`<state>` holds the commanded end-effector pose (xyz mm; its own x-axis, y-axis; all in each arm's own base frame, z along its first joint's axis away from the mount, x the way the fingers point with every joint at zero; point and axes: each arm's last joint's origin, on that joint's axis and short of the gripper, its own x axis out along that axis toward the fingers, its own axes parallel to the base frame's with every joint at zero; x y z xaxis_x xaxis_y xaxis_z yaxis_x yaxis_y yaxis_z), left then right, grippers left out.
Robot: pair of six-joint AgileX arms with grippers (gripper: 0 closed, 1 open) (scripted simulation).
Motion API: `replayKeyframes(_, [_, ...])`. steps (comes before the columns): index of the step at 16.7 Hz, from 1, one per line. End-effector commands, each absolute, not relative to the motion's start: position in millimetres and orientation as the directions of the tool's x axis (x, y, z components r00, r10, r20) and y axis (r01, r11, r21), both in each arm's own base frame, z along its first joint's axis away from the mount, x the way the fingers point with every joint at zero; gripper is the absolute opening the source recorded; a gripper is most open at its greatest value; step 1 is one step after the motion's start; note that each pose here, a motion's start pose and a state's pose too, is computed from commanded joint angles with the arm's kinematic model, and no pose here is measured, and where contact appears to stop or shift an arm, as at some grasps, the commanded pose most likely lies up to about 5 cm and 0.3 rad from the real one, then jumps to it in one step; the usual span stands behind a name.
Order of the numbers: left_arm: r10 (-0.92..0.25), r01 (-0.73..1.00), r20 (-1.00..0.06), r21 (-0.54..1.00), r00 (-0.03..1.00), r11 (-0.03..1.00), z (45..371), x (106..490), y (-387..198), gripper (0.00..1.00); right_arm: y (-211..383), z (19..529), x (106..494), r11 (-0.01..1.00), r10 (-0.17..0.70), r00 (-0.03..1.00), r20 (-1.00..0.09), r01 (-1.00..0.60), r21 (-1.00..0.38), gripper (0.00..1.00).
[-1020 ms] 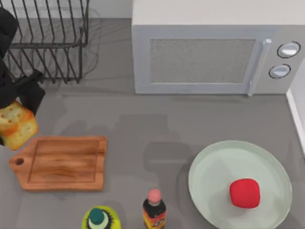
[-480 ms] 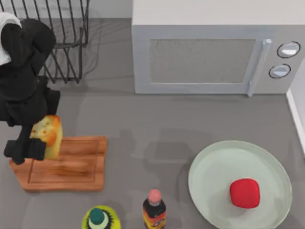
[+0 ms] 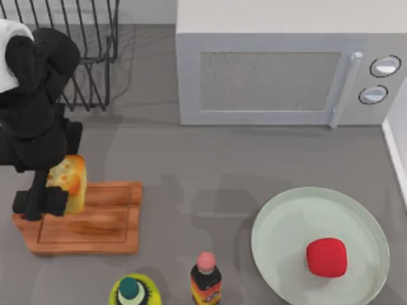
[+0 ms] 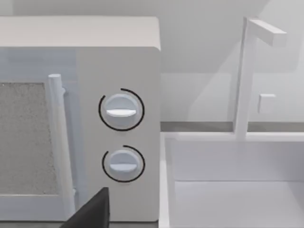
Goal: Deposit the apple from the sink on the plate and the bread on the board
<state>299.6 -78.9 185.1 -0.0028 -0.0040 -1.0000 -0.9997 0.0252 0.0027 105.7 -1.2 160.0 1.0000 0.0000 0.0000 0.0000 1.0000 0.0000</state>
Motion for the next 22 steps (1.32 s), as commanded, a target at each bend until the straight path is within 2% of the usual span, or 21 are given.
replayKeyframes(5, [-0.006,-1.000,-1.000,-0.006,0.006,0.025,177,300,-79,0.00,-1,160,106,1.000,0.000,1.000,0.000,0.000,0.000,1.00])
replayKeyframes(15, [-0.006,-1.000,-1.000,-0.003,0.003,0.027,141,299,-81,0.00,-1,160,106,1.000,0.000,1.000,0.000,0.000,0.000,1.00])
replayKeyframes(19, [-0.005,-1.000,-1.000,-0.001,0.001,0.027,141,299,-81,0.00,-1,160,106,1.000,0.000,1.000,0.000,0.000,0.000,1.00])
replayKeyframes(22, [-0.005,-1.000,-1.000,-0.001,0.001,0.027,141,299,-81,0.23,-1,160,106,1.000,0.000,1.000,0.000,0.000,0.000,1.00])
